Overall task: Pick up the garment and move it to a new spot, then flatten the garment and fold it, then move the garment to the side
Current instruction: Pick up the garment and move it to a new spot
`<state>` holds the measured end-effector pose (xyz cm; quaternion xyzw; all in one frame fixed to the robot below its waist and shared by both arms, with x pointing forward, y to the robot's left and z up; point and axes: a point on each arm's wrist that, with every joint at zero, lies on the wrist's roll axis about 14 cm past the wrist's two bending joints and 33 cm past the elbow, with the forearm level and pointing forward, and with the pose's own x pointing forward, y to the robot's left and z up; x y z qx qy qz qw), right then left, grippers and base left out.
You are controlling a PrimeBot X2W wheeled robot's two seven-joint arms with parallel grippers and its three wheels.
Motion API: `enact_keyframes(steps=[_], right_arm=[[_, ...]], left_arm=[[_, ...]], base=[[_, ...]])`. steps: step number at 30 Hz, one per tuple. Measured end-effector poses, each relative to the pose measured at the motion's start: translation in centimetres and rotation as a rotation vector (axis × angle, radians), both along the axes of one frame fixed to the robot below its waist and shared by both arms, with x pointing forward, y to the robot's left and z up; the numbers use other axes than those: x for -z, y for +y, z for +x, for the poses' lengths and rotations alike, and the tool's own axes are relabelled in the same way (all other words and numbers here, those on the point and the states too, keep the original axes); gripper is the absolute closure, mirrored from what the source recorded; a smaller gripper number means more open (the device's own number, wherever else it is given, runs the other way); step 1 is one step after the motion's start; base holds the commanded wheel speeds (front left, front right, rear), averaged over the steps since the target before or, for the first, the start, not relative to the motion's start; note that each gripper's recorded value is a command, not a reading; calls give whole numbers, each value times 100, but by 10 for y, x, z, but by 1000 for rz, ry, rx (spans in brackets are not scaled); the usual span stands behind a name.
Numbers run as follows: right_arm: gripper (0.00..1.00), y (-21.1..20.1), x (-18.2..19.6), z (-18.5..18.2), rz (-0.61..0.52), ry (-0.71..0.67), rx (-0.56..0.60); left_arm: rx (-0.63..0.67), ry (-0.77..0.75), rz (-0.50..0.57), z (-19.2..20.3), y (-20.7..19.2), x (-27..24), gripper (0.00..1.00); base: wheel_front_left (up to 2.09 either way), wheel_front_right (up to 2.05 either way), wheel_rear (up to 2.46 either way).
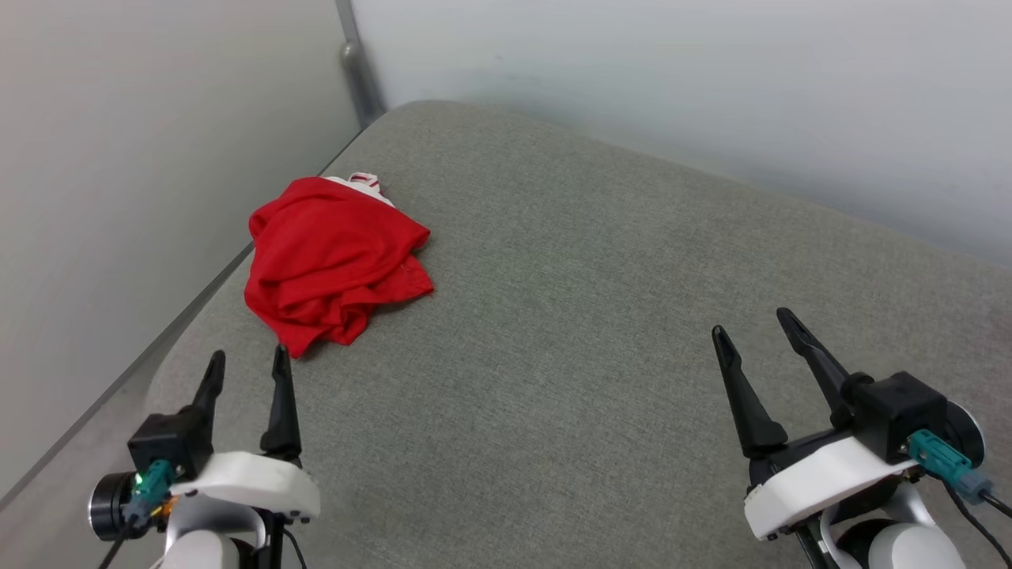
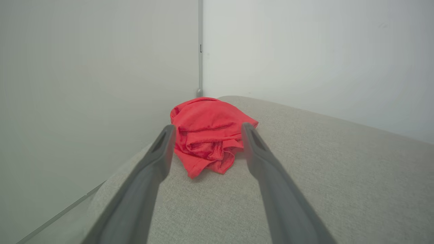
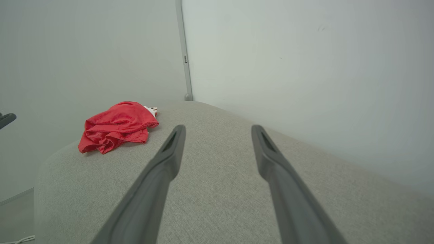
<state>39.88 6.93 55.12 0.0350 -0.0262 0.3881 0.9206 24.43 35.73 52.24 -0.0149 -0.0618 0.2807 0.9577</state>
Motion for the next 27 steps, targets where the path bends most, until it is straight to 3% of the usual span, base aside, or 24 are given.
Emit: enact_keyframes(steps=[4,12,17,21,27], right_arm=[[0,-7,-2,8,22,6,28],[0,-31,14,38,21,36,99],[0,-65,35,59,30,80,199],[0,-85,51,71,34,108,260],[0,-108,75,84,24,145,325]], left_arm=[[21,2,-3,24,12,-6,0],[79,55,18,108,44,-33,0],[119,138,-3,157,61,-28,0],[128,324,-47,184,78,0,0],[105,669,-230,190,93,70,0]], base=[[0,0,0],[0,0,0],[0,0,0],[0,0,0],[0,0,0]])
